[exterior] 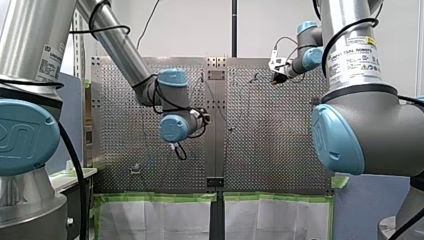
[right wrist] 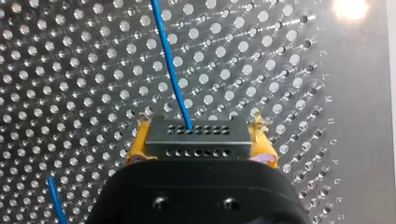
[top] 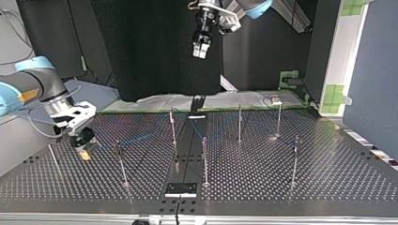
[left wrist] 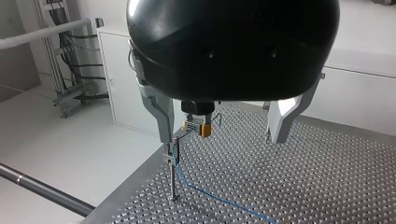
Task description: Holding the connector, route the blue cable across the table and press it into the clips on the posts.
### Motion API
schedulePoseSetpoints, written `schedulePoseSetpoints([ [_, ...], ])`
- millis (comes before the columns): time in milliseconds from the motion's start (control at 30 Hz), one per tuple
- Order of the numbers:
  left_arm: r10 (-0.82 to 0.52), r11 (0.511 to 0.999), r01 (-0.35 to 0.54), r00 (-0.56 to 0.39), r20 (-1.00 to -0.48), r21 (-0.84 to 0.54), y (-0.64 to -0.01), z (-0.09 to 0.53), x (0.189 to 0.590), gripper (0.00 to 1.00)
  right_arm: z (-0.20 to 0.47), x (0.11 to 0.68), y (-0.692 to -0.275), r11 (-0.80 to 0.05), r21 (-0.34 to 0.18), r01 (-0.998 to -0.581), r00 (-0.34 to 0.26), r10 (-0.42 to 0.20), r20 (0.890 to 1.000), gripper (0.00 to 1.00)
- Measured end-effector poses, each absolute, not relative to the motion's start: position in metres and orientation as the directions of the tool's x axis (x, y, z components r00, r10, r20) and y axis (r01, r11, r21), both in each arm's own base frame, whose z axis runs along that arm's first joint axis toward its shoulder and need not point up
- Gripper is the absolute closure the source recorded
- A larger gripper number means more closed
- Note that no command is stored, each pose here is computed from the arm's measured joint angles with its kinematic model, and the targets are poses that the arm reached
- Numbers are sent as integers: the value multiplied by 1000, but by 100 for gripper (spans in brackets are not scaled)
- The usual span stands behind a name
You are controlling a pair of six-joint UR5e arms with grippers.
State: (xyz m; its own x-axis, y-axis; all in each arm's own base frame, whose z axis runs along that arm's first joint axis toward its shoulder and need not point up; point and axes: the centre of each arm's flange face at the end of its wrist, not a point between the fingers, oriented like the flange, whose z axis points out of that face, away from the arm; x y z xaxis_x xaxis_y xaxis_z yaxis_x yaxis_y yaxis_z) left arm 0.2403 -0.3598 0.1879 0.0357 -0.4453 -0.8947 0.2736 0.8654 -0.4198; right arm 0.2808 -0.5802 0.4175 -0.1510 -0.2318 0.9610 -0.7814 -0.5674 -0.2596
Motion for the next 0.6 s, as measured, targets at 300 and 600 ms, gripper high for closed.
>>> schedulePoseSetpoints([
  [300, -445, 865, 274, 36, -895, -420, -348, 175, 228, 0, 418, 281, -580, -569, -259, -781, -151, -231, 961, 100],
  [600, -445, 865, 274, 36, -895, -420, -347, 175, 228, 0, 418, 281, -580, -569, -259, -781, -151, -231, 961, 100],
])
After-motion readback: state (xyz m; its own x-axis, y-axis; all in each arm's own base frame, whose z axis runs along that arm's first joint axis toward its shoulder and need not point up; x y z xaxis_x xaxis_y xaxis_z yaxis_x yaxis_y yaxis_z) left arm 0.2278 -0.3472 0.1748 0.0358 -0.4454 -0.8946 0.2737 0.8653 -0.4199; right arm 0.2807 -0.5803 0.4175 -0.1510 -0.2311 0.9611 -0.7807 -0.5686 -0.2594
